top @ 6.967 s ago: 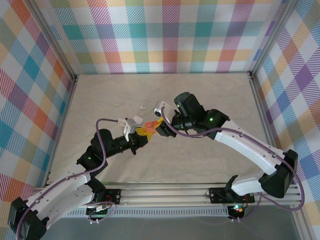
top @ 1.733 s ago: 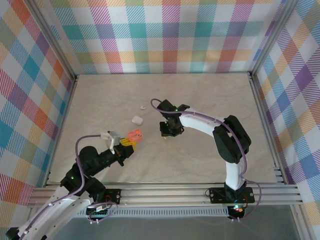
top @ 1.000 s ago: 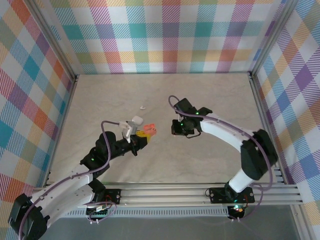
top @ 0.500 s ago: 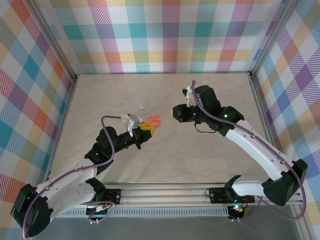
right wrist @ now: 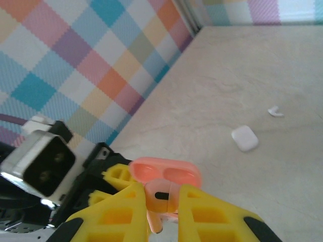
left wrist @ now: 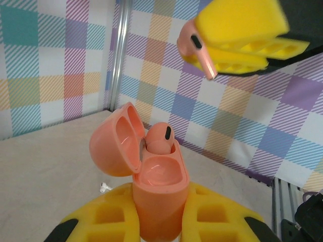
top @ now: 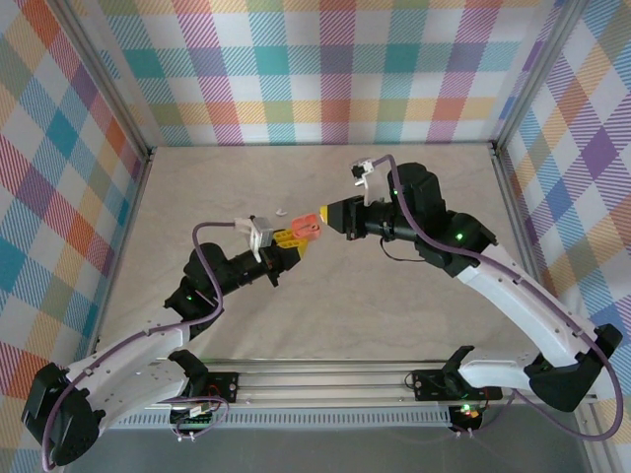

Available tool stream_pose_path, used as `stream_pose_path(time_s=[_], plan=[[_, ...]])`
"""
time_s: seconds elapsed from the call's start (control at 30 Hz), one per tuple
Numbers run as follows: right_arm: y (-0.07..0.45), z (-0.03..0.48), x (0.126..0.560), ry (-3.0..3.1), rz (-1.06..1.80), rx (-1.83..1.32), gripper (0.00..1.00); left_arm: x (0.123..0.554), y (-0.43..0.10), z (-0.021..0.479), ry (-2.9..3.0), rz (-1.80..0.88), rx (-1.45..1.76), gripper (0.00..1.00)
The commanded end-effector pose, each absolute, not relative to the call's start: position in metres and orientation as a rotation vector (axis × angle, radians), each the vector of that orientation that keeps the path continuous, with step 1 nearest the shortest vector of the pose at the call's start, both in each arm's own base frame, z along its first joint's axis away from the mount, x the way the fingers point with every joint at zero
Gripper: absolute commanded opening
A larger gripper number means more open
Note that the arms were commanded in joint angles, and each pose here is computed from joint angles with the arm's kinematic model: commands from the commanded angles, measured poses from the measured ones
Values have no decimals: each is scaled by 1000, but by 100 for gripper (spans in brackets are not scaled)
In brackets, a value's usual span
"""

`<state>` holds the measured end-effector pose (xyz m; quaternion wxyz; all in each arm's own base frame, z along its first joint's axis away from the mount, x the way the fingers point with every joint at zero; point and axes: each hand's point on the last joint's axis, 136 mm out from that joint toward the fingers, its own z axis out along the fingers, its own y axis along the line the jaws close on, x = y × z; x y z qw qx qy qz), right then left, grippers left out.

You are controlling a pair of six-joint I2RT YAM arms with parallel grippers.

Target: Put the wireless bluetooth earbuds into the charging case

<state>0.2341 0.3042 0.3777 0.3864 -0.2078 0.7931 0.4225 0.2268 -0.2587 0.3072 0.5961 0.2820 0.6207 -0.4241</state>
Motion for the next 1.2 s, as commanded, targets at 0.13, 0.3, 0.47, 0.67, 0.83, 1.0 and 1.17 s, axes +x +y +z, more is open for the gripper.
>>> stream_pose_path(time_s=[0.13, 0.3, 0.47, 0.67, 0.83, 1.0, 1.17], plan=[[339, 413, 213, 1818, 1126, -751, 17, 216, -264, 331, 1361, -946, 764, 0], [351, 407, 214, 1811, 1118, -783, 16, 212, -265, 338, 1339, -955, 778, 0], [357, 402, 217, 1799, 1114, -782, 16, 211, -260, 342, 1319, -969, 733, 0], [362, 395, 220, 1793, 1107, -791, 16, 210, -253, 343, 1309, -975, 684, 0], [364, 390, 220, 1773, 1081, -813, 15, 212, -250, 345, 1319, -979, 650, 0], [368, 387, 219, 1737, 1030, -846, 15, 214, -250, 347, 1332, -997, 625, 0], [371, 383, 219, 1714, 982, -872, 15, 214, -249, 349, 1328, -1003, 612, 0]])
